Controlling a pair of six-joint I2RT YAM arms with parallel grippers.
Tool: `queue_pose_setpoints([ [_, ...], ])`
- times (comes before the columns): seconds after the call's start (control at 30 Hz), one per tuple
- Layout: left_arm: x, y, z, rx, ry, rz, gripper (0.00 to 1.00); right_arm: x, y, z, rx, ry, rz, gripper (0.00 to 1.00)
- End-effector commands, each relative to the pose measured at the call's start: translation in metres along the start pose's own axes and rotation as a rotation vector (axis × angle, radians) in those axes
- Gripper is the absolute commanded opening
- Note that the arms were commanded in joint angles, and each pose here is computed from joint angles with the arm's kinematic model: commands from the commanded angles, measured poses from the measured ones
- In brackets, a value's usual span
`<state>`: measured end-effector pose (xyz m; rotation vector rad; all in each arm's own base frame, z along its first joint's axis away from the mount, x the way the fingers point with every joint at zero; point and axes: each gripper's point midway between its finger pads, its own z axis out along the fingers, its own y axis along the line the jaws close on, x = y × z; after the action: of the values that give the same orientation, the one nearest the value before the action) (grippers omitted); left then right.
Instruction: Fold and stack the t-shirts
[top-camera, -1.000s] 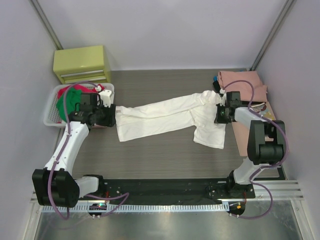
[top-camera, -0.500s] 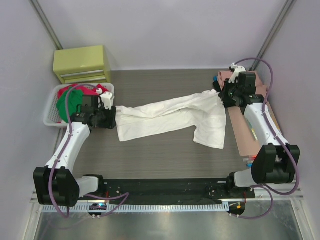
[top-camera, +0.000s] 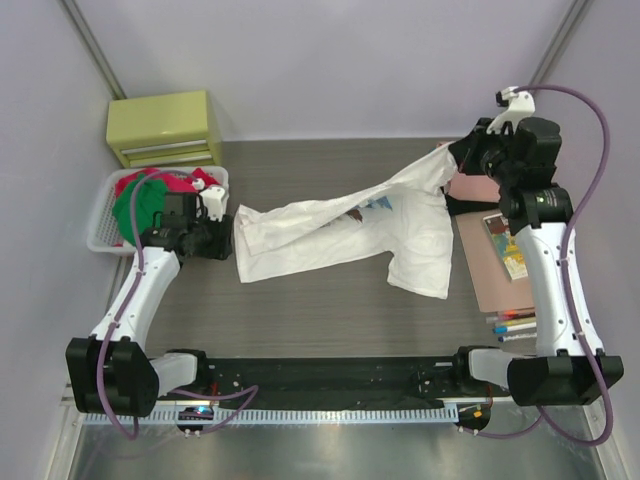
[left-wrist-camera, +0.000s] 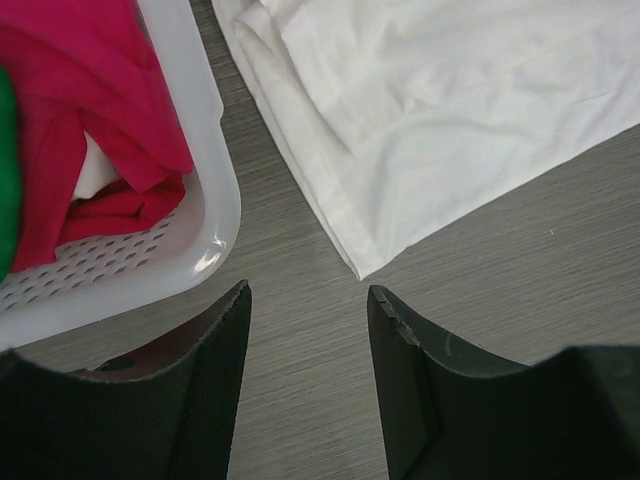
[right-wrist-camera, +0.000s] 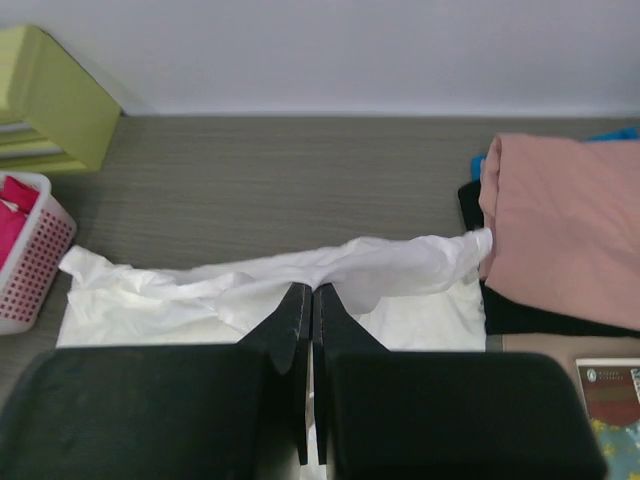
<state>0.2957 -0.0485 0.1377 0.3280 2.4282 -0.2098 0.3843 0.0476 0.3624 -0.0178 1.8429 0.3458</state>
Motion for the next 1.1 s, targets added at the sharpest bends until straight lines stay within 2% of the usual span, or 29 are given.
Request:
queue_pose_setpoints([
  [0.0,-0.012,0.000,-0.006,-0.004,-0.057,0.022,0.51,-0.076,0.033,-0.055,-0.061,-0.206,-0.036,0.01],
  [0.2,-0.009,0.001,-0.002,-0.003,-0.047,0.024,0.51,-0.108,0.054,-0.099,-0.100,-0.308,-0.051,0.01],
  [0.33,-0.015,-0.011,-0.006,0.064,-0.074,0.029,0.51,-0.112,0.056,-0.104,-0.102,-0.319,-0.057,0.01],
  [0.43,-0.026,-0.043,-0.017,0.240,-0.116,0.047,0.52,-0.106,0.053,-0.097,-0.097,-0.297,-0.054,0.01],
  [0.47,-0.026,-0.061,-0.021,0.350,-0.116,0.050,0.52,-0.105,0.053,-0.097,-0.099,-0.296,-0.053,0.01],
  [0.53,-0.035,-0.078,-0.025,0.431,-0.116,0.058,0.52,-0.102,0.051,-0.094,-0.098,-0.288,-0.050,0.01],
  [0.6,-0.028,-0.091,-0.018,0.501,-0.036,0.053,0.51,-0.099,0.050,-0.091,-0.095,-0.283,-0.046,0.01],
  [0.63,-0.033,-0.101,-0.019,0.530,-0.024,0.084,0.51,-0.098,0.050,-0.091,-0.094,-0.280,-0.047,0.01],
  [0.77,-0.015,-0.133,0.005,0.587,0.145,0.147,0.52,-0.093,0.046,-0.090,-0.081,-0.275,-0.053,0.01],
  [0.8,-0.001,-0.145,0.015,0.626,0.233,0.149,0.51,-0.089,0.044,-0.087,-0.075,-0.266,-0.052,0.01],
  [0.9,-0.003,-0.161,0.026,0.689,0.286,0.126,0.50,-0.083,0.041,-0.082,-0.066,-0.252,-0.050,0.01],
  [1.07,0.001,-0.176,0.045,0.824,0.394,0.006,0.49,-0.082,0.038,-0.083,-0.052,-0.253,-0.059,0.01],
])
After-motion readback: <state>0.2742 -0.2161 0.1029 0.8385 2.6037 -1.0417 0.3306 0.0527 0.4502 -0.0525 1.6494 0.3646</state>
